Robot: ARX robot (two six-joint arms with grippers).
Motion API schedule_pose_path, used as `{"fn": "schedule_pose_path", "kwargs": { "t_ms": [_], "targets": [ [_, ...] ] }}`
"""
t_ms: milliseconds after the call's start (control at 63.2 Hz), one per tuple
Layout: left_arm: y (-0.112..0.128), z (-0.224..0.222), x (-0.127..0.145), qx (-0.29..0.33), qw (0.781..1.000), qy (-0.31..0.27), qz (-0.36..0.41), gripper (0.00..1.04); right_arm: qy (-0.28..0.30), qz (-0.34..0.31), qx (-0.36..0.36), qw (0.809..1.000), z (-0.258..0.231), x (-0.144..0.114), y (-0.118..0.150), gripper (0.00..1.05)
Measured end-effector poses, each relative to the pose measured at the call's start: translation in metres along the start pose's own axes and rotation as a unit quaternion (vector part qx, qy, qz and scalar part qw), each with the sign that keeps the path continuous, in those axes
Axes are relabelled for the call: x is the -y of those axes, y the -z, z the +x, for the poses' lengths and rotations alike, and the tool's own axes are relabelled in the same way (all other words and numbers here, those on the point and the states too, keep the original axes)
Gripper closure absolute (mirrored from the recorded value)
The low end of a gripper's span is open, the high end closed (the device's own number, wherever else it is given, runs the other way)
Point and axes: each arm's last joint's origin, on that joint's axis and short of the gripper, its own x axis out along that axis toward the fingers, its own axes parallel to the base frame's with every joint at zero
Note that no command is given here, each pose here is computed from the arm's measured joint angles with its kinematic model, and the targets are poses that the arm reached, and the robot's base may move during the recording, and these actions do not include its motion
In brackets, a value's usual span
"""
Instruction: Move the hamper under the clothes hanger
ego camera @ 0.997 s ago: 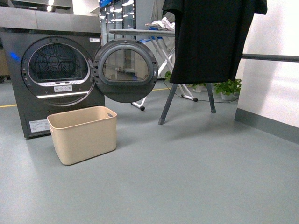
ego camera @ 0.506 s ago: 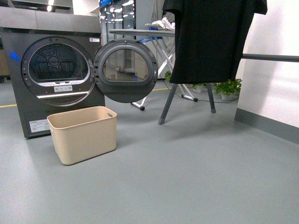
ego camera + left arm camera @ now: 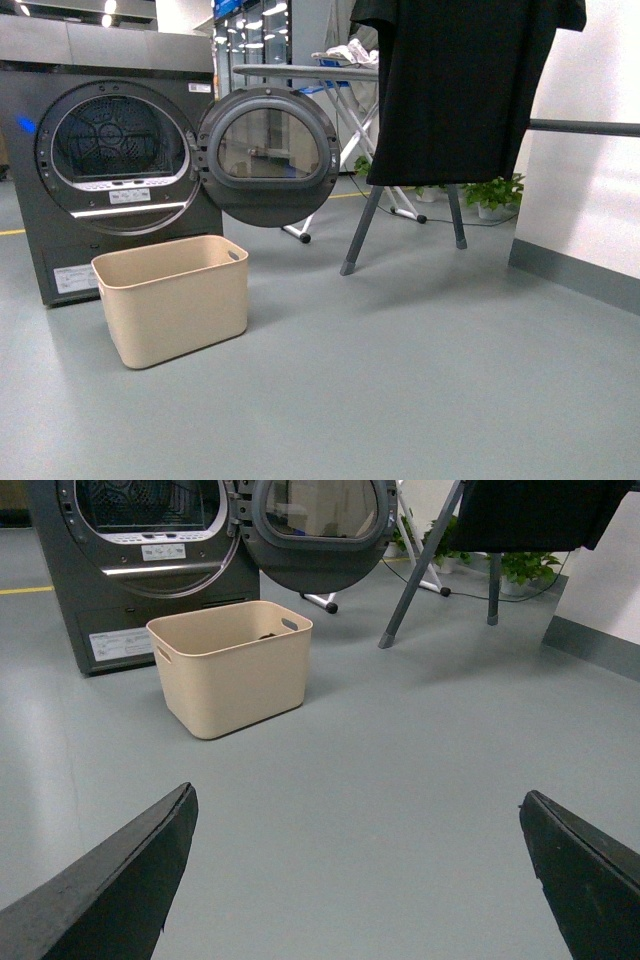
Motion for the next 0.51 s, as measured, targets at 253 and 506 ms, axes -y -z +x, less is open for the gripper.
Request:
{"fn": "schedule_pose_path", "kwargs": {
  "t_ms": [253,506],
  "targets": [
    [0.0001,0.0,0.0,0.0,1.0,0.0,0.0,0.07,-0.001,0.0,0.0,1.0,0.0,-0.0001,0.0,0.08],
    [0.0001,0.0,0.0,-0.001,1.0,0.0,0.0,0.07,0.0,0.0,0.0,1.0,0.0,0.0,0.0,0.08]
  ]
}}
